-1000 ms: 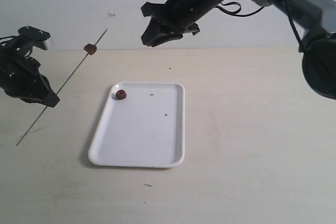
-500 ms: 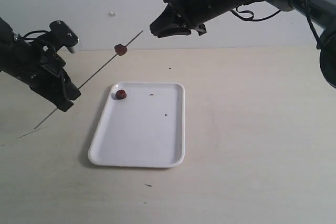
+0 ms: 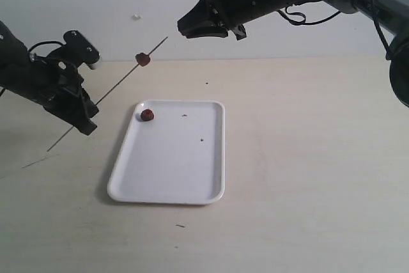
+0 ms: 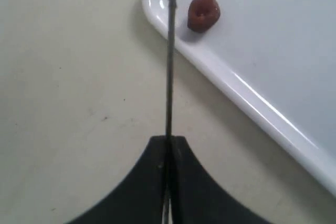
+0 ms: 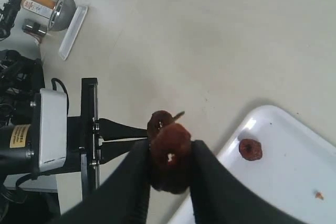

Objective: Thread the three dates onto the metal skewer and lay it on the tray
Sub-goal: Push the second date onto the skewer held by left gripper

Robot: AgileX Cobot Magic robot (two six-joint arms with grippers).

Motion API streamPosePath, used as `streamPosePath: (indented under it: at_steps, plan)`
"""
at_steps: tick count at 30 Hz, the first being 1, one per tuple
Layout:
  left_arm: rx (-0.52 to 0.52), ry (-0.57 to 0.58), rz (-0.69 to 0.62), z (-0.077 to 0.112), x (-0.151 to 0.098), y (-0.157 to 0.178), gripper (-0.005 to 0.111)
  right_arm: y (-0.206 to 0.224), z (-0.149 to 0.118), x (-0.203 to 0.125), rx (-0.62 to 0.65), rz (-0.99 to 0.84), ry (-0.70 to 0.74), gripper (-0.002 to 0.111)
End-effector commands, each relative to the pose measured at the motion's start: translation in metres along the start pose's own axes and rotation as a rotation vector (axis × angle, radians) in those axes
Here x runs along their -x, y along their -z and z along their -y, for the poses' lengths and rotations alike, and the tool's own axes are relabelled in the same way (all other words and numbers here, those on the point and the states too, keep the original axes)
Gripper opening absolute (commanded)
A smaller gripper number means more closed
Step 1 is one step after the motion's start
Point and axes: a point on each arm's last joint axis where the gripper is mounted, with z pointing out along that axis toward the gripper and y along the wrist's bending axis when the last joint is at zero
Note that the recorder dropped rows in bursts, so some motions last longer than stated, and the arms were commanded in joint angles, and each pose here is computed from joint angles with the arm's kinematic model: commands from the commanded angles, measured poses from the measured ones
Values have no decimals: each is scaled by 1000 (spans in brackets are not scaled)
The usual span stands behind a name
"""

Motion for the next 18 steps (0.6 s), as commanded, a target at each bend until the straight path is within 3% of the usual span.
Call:
streamPosePath:
  at_steps: [1, 11, 18]
  plan:
    - [20, 27, 30, 0, 5, 0, 0, 4, -6, 3, 13, 14, 18, 24]
    - [0, -47, 52, 19, 21, -3, 0, 4, -6, 3, 13, 14, 32, 24]
    - [10, -48, 58, 19, 22, -2, 0, 4, -5, 2, 4, 9, 36, 24]
